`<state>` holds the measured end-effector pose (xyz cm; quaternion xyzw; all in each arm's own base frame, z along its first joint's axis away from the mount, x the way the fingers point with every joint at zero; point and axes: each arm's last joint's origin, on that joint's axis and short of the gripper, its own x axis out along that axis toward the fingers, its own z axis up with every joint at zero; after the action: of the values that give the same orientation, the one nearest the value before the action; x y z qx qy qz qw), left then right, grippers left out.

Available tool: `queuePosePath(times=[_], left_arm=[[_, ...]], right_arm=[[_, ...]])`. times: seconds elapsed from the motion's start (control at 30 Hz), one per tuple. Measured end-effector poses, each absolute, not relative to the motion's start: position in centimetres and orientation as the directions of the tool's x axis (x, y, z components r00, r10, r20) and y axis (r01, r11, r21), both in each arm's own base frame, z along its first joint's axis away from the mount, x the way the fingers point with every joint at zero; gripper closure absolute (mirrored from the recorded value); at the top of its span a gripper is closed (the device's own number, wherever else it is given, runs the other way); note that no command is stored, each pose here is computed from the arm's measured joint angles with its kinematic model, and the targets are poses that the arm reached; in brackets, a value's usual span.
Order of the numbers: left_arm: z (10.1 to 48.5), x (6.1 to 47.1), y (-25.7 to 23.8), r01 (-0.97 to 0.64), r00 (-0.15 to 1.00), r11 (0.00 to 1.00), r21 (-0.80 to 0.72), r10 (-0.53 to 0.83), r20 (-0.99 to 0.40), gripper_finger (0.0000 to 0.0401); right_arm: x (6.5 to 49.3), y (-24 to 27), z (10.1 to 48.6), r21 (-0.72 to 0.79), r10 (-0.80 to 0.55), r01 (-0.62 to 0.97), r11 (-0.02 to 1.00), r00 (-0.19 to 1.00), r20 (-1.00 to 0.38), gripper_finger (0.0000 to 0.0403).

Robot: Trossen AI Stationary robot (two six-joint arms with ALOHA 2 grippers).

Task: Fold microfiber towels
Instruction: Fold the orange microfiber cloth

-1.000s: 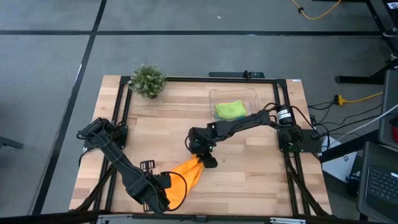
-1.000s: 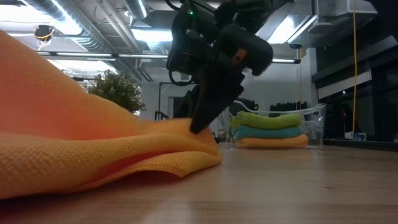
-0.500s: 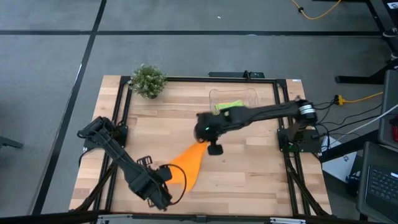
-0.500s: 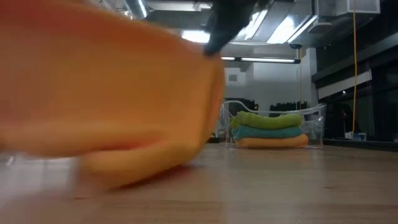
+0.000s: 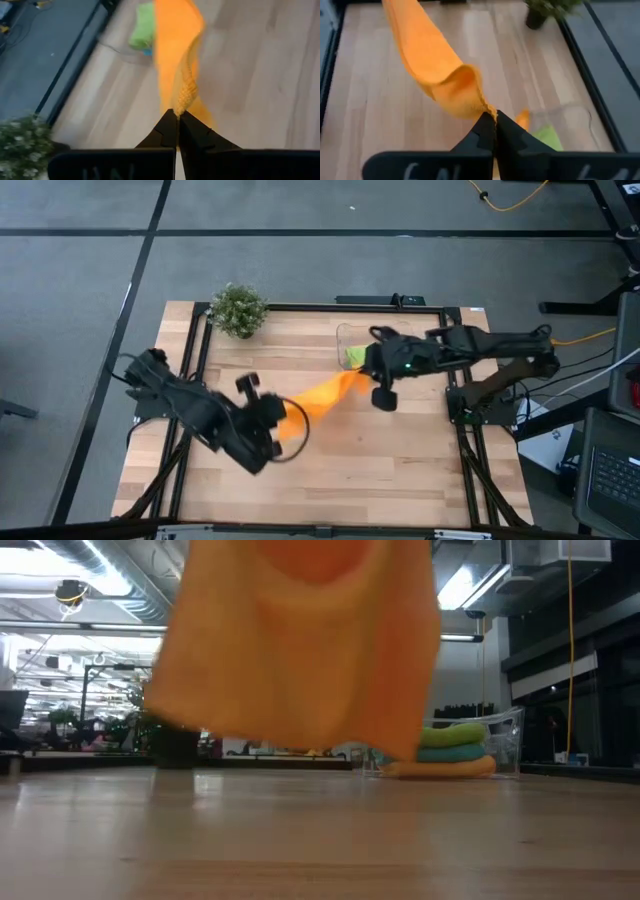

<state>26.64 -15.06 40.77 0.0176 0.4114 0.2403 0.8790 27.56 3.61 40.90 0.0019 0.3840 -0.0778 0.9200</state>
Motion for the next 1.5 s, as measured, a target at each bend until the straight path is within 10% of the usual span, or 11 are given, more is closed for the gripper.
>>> queuePosePath(times=[0.3, 0.9, 1.2, 1.5], left_arm=[[41.9, 26.6, -12.8, -0.427, 0.539, 0.876, 0.222, 0.444, -0.716, 0.0401], [43.2, 24.9, -18.7, -0.287, 0.661, 0.919, -0.272, -0.015, -0.750, 0.0401], [43.0, 23.9, -17.6, -0.341, 0.595, 0.914, -0.219, 0.029, -0.804, 0.0401], [37.5, 25.4, -14.7, -0.461, 0.342, 0.886, 0.060, 0.240, -0.909, 0.0401]], right_arm=[[26.2, 7.0, 40.6, 0.110, -0.073, 0.230, 0.967, 0.663, -0.745, 0.0402], [24.5, 14.6, 39.4, 0.514, 0.275, 0.362, 0.778, 0.539, -0.796, 0.0403], [25.1, 13.4, 39.0, 0.486, 0.241, 0.404, 0.775, 0.522, -0.818, 0.0403], [30.0, 10.2, 34.1, 0.150, -0.039, 0.474, 0.868, 0.365, -0.930, 0.0403]])
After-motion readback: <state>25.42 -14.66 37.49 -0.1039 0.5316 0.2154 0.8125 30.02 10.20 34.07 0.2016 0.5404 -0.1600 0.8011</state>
